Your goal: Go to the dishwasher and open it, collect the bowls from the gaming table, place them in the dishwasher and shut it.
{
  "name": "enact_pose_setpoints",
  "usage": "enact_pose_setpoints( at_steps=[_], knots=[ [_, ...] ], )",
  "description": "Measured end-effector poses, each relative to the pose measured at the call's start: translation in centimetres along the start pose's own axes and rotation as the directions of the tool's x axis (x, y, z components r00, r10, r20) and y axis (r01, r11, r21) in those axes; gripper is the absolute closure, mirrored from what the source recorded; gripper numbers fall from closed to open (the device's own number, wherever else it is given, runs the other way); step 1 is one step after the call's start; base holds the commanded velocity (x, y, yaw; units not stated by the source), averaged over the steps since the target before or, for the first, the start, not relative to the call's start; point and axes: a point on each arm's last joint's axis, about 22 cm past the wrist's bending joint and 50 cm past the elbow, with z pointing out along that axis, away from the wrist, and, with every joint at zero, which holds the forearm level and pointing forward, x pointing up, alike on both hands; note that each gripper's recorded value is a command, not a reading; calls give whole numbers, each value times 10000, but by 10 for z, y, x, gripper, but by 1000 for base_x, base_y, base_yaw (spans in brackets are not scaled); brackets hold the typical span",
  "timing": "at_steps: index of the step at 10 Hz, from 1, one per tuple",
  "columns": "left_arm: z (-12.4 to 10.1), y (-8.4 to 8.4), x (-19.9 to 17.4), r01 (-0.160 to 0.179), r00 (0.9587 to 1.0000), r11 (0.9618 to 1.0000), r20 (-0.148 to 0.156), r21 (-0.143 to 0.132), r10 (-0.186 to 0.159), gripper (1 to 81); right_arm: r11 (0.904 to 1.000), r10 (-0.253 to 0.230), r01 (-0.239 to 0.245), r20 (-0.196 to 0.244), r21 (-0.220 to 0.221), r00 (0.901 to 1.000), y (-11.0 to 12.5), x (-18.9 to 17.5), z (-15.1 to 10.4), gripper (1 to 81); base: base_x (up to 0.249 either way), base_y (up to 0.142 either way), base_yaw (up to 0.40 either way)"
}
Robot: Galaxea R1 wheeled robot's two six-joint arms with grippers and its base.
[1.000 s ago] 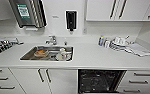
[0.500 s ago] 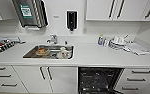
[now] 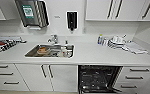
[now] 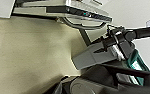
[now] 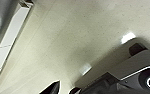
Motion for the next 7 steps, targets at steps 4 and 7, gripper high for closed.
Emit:
enact_pose_setpoints(
  at_steps=[4,7],
  knots=[
    [21,-44,-26,346,9989,9971,300,672,-367,10,9949,-954,956,91,-312,9954,23,-13,5,10,0,0,0],
    [49,-97,-61,709,9949,9852,602,1560,-811,10,9726,-2176,2191,269,-783,9757,65,-36,17,10,0,0,0]
  ],
)
